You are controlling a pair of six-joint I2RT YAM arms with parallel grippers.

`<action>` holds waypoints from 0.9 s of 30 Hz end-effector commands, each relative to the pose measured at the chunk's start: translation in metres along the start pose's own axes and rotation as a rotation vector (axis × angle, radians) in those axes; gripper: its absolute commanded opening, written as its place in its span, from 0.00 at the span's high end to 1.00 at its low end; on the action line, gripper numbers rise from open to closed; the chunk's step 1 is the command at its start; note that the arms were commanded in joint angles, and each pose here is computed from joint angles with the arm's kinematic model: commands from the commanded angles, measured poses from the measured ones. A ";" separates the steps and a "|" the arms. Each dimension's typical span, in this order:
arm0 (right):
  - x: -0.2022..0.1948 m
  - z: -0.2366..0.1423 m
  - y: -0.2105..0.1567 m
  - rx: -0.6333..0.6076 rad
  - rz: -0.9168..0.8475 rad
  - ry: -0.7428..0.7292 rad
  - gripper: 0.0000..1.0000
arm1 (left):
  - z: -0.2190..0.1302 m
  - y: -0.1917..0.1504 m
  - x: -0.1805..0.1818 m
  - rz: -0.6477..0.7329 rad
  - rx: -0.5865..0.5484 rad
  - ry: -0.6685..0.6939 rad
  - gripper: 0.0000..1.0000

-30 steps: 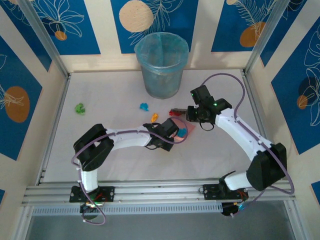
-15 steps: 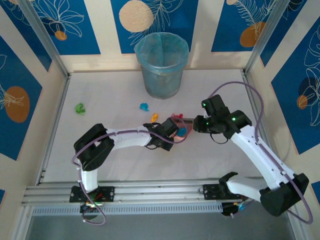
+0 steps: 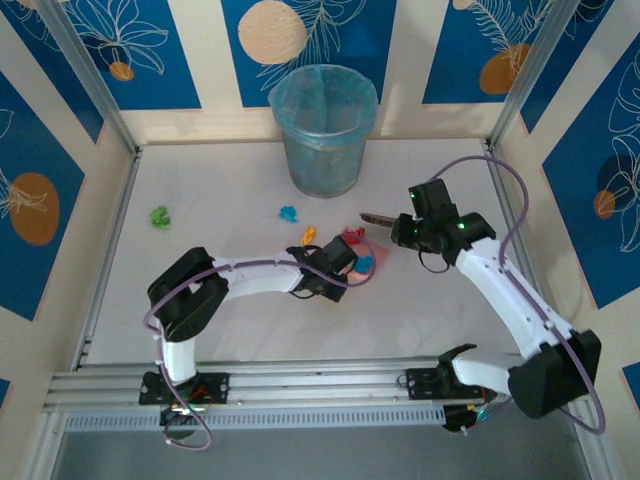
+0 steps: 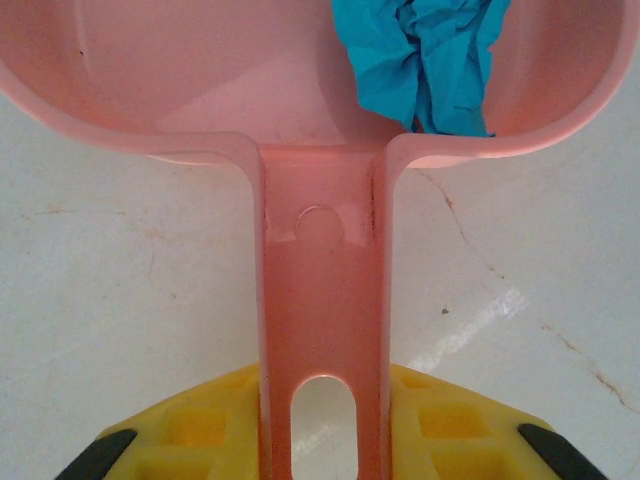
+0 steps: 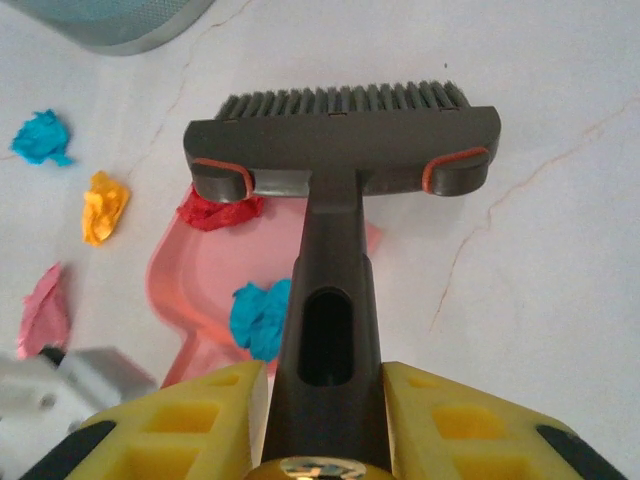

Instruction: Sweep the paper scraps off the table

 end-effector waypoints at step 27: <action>-0.016 -0.040 -0.056 0.155 -0.174 -0.063 1.00 | 0.008 -0.008 0.010 0.000 0.045 0.045 1.00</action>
Point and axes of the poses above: each hand's point on the last joint's axis, 136 mm out from that joint toward the fingers, its own z axis out along the fingers, its own x axis along the line the jaws close on, y = z × x, the point moved 5 cm from there along -z, back along the fingers, and after that the axes turned 11 degrees about z, right-handed, at the moved point
